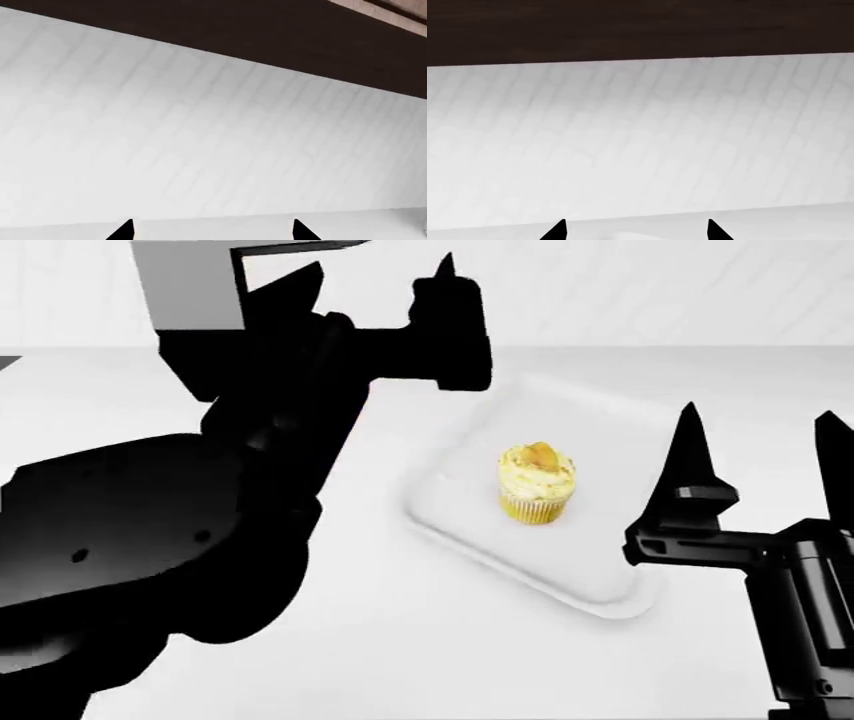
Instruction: Pick up the bowl with donut and place it on the tray. Pick up the cupcake and place it on the tray.
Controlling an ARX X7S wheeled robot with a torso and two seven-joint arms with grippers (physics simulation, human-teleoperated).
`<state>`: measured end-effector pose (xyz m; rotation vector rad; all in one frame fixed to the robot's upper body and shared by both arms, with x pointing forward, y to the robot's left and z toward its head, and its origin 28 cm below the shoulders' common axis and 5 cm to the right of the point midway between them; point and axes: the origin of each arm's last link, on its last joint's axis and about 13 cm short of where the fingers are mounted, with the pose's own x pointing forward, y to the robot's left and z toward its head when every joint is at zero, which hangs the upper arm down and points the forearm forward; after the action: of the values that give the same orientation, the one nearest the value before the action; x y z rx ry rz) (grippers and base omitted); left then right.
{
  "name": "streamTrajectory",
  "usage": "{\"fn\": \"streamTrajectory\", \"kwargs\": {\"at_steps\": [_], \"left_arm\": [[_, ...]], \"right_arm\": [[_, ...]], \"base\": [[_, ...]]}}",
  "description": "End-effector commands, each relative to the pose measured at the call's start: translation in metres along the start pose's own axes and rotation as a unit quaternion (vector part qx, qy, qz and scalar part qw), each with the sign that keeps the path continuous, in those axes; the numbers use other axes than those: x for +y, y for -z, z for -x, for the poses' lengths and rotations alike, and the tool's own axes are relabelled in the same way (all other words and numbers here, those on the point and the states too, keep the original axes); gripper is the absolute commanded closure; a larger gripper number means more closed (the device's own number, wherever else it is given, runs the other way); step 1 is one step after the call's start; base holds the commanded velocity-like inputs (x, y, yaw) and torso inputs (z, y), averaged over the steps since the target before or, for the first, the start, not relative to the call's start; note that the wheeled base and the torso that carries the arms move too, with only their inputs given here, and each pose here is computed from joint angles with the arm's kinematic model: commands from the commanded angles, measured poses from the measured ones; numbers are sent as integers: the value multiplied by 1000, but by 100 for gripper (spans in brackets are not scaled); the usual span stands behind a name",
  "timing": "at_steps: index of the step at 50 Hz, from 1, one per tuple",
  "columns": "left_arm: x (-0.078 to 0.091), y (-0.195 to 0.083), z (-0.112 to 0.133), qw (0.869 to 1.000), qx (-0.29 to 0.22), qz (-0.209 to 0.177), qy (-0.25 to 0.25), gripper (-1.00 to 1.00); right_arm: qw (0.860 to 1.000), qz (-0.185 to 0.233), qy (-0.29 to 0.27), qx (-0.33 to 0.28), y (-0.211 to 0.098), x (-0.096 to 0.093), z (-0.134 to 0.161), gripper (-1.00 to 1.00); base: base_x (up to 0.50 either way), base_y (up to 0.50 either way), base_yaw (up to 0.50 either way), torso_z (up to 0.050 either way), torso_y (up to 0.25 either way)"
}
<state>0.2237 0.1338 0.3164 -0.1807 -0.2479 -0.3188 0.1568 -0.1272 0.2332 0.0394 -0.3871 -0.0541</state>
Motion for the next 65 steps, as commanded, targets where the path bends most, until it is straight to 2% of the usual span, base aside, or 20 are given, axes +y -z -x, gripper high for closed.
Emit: {"fn": "streamTrajectory", "kwargs": {"at_steps": [1,13,23,37,65], "left_arm": [[47,-25,38,994,-73,-7,-76,-100],[86,-22,76,986,-103,-4,-134,-100],[102,-12,81,981,-122,-7,-148,-100],[102,-15,86,982,-129,5,-140,-100],[100,-15,89,982,-130,9,-135,-100]], "right_arm": [[1000,16,-7,-4,-3,2,-2,-100],[999,31,-14,-16,-12,6,-2,-100],[999,41,-22,-27,-19,10,-1,-100],[997,60,-34,-34,-32,16,0,-100],[995,66,-51,-48,-50,20,5,-100]], "base": [[2,500,0,0,0],[2,500,0,0,0],[2,500,0,0,0],[2,500,0,0,0],[2,500,0,0,0]]}}
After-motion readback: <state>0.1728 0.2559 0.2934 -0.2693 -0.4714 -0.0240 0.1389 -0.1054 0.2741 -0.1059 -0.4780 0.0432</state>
